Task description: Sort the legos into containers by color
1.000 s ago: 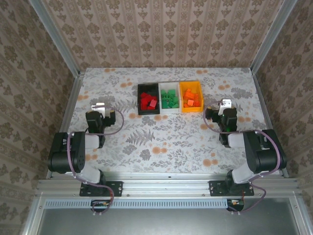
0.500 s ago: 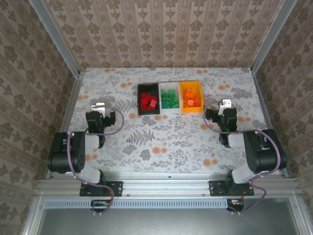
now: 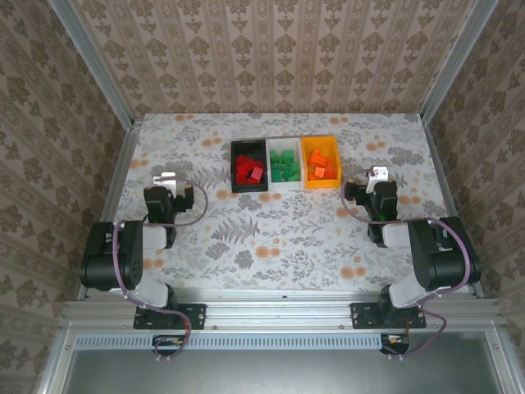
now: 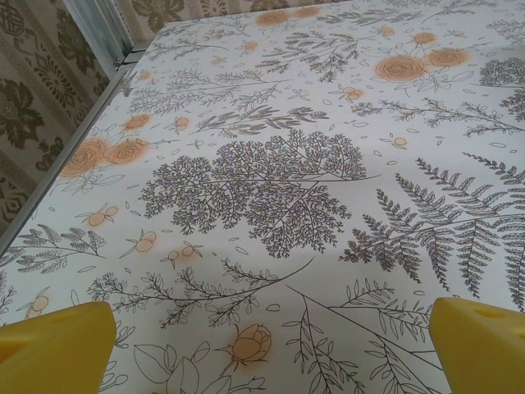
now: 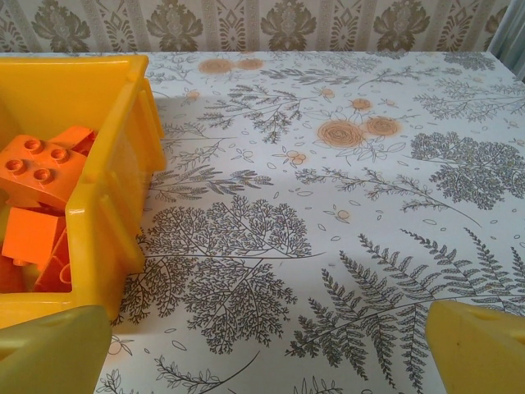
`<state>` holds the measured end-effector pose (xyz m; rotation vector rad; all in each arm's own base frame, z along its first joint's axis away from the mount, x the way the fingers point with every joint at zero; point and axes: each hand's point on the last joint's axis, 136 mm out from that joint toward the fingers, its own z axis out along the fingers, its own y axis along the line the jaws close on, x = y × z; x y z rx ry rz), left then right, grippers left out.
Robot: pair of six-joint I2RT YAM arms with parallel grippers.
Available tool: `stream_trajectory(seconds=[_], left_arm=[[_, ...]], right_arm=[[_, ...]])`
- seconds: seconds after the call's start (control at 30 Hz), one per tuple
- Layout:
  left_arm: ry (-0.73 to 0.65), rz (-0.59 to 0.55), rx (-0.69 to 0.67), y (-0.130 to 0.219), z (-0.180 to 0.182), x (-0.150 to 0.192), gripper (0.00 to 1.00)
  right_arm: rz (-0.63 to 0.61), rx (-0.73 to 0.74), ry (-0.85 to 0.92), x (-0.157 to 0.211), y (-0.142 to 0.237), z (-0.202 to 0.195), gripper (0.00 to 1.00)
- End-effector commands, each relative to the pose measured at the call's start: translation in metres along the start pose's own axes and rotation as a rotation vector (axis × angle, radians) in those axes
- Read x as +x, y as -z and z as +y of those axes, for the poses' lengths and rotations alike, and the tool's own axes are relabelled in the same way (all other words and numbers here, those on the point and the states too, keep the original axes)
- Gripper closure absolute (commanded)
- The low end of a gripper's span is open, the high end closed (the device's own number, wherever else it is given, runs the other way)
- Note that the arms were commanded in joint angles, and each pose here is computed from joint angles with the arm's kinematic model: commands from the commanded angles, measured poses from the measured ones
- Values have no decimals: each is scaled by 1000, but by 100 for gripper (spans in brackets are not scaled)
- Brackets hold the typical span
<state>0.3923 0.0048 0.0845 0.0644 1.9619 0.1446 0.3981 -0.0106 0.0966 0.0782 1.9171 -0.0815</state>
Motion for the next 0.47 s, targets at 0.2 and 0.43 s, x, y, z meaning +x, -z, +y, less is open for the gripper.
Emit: stream_trajectory(seconds=[0.2, 0.43], left_arm=[[22, -21, 47, -3, -5, -11, 0], [18, -27, 45, -2, -5, -12, 0]], right_arm=[[-3, -29, -3, -2, 0, 6, 0], [-2, -31, -5, -2, 0, 7, 0]])
